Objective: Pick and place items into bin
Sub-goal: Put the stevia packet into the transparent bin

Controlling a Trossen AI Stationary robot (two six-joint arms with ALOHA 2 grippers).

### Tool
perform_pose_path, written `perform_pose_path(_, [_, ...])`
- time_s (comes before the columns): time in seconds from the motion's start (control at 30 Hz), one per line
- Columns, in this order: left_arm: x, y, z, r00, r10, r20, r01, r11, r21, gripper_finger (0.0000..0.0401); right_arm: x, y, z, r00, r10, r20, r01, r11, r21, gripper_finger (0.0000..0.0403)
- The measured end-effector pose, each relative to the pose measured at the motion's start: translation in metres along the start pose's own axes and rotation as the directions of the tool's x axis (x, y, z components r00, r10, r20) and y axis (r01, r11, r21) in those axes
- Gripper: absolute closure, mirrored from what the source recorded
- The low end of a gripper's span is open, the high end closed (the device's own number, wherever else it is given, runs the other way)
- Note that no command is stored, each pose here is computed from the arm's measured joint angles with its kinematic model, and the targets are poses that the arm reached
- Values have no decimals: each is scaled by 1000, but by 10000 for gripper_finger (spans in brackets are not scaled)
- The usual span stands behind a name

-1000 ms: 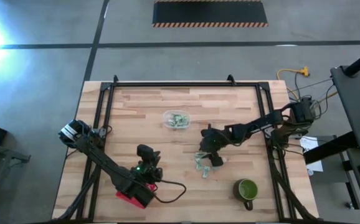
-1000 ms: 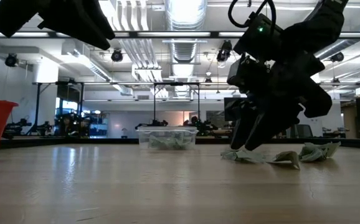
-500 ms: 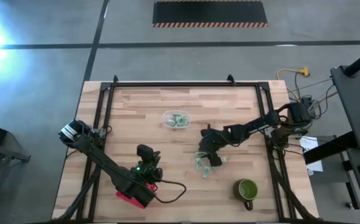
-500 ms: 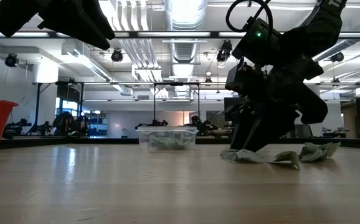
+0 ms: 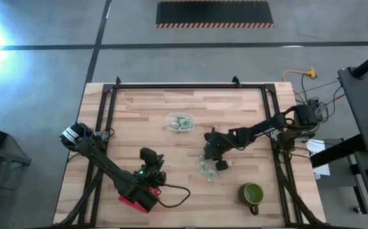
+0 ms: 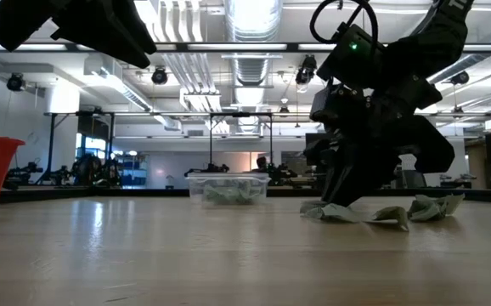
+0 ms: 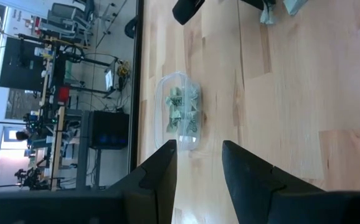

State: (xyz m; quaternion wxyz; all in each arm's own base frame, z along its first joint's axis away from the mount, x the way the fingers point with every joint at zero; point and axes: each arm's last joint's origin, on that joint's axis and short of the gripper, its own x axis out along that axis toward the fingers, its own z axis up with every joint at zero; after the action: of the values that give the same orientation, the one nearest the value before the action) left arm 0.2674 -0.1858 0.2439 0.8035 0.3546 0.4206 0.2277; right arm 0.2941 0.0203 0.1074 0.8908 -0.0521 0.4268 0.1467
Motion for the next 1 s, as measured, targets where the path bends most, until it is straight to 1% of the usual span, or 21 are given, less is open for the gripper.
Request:
perform_pose_path(0.1, [0, 0, 0, 1000, 1, 0, -1, 1000, 2, 290, -3, 0, 1, 1000, -3, 4, 3, 1000, -17, 379])
perform_pose_path(0.17, [0, 0, 0, 1000, 1, 0, -1, 1000, 7, 290, -8, 0, 4, 999, -25, 20, 26, 999, -35, 387])
perform_pose_path(0.27, [0, 0, 0, 1000, 10, 3, -10, 1000, 10, 290, -18, -3, 11, 991, -120, 56, 124, 990, -66, 392])
perform_pose_path(0.33, [1, 0, 0, 1000, 22, 8, -22, 1000, 13, 290, -24, -5, 15, 977, -199, 75, 205, 975, -84, 392])
perform_pose_path(0.43, [2, 0, -2, 999, 43, 14, -43, 999, 20, 290, -35, -12, 26, 938, -309, 157, 326, 940, -103, 390])
perform_pose_path(0.5, [2, 0, -3, 998, 57, 18, -57, 998, 26, 290, -40, -19, 33, 904, -363, 227, 394, 913, -108, 390])
perform_pose_path(0.6, [3, 0, -3, 998, 67, 21, -68, 997, 29, 290, -44, -31, 41, 850, -408, 334, 467, 877, -118, 390])
perform_pose_path(0.67, [3, 0, -3, 998, 67, 21, -68, 997, 29, 290, -46, -40, 44, 819, -436, 374, 508, 853, -116, 390])
perform_pose_path(0.73, [3, 0, -3, 998, 67, 21, -68, 997, 29, 290, -47, -50, 43, 793, -465, 393, 538, 838, -95, 390])
perform_pose_path(0.83, [3, 0, -3, 998, 67, 21, -68, 997, 30, 290, -46, -64, 38, 779, -494, 386, 556, 829, -62, 390])
perform_pose_path(1.0, [3, 0, -3, 998, 67, 20, -68, 997, 31, 290, -42, -82, 29, 775, -529, 347, 560, 828, 11, 390])
